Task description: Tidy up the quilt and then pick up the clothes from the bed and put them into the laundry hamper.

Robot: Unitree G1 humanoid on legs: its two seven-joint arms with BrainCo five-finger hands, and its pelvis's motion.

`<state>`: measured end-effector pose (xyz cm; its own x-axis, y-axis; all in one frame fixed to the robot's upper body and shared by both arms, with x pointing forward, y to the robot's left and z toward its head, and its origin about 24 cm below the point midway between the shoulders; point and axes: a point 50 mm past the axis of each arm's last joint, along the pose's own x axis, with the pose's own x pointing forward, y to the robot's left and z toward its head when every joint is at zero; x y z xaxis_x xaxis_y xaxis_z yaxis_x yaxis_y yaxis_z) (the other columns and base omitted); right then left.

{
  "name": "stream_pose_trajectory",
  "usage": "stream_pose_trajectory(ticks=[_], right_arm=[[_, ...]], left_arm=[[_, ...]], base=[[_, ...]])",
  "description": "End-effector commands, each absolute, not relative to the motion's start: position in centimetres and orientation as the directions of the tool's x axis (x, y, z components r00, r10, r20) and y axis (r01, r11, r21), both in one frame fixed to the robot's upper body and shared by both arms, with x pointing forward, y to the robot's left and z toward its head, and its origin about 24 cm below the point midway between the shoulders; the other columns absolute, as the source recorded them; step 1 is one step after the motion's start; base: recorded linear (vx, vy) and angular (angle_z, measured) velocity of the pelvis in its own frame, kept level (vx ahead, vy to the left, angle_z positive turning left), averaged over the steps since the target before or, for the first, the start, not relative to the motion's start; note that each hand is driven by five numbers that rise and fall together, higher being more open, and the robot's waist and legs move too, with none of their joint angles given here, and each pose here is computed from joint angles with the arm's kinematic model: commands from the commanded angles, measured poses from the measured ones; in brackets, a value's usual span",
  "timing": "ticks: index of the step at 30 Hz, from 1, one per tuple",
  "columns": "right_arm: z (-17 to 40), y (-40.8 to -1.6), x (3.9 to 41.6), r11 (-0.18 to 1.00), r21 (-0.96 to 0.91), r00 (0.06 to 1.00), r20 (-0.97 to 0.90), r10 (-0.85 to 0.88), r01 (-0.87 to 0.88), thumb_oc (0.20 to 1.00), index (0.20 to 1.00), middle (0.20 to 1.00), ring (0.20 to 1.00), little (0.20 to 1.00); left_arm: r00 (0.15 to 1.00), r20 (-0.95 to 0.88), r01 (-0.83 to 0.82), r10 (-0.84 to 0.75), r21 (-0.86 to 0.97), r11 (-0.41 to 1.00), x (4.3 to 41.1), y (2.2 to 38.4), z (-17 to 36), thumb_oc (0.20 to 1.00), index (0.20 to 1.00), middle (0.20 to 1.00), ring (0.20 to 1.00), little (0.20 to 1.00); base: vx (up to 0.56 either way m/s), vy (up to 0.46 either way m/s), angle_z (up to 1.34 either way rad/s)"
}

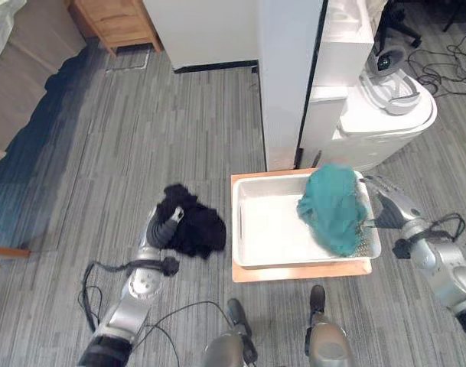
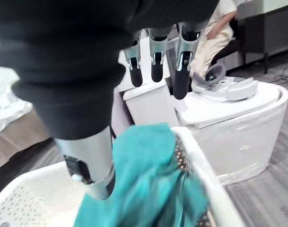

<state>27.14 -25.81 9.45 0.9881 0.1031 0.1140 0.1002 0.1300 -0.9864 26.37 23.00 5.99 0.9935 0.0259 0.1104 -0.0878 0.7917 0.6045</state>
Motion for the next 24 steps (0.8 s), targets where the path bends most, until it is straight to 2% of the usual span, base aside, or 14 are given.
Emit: stream_pose_trajectory(ticks=[1,5,7,12,18,24], right_arm=[[10.8,-27.1,26.5,0.050,-0.972,0.971,0.232,0.051,0.230,1.000,1.000,1.000,1.000,1.000],[9.7,-28.3,25.3,0.061,-0.972,0.974,0.226,-0.025,0.227,1.000,1.000,1.000,1.000,1.000],[8.5,-29.1,24.2,0.082,-0.974,0.975,0.203,-0.090,0.210,1.000,1.000,1.000,1.000,1.000],[7.4,-29.2,23.2,0.113,-0.977,0.979,0.171,-0.110,0.183,1.000,1.000,1.000,1.000,1.000],[5.6,-29.8,22.3,0.136,-0.982,0.982,0.108,-0.155,0.129,1.000,1.000,1.000,1.000,1.000],[3.2,-30.6,20.9,0.159,-0.986,0.975,0.021,-0.223,0.057,1.000,1.000,1.000,1.000,1.000]], left_arm=[[0.946,0.320,-0.178,-0.047,0.634,0.753,27.5,21.9,9.7,0.200,0.200,0.200,0.200,0.200],[0.903,0.416,-0.190,-0.105,0.608,0.771,28.4,19.9,12.2,0.200,0.200,0.200,0.200,0.200],[0.857,0.487,-0.177,-0.169,0.586,0.791,29.3,17.4,14.2,0.200,0.200,0.200,0.200,0.200],[0.838,0.491,-0.144,-0.240,0.622,0.769,30.6,14.7,14.6,0.200,0.200,0.200,0.200,0.200],[0.837,0.465,-0.072,-0.288,0.616,0.785,31.2,12.2,13.9,0.200,0.200,0.200,0.200,0.200],[0.891,0.376,-0.047,-0.253,0.631,0.774,31.8,12.1,11.6,0.200,0.200,0.200,0.200,0.200]], base=[[0.06,-0.012,-0.27],[0.06,-0.006,-0.34],[0.07,-0.019,-0.21],[0.04,-0.003,-0.28],[0.00,-0.007,-0.21],[-0.04,-0.025,-0.06]])
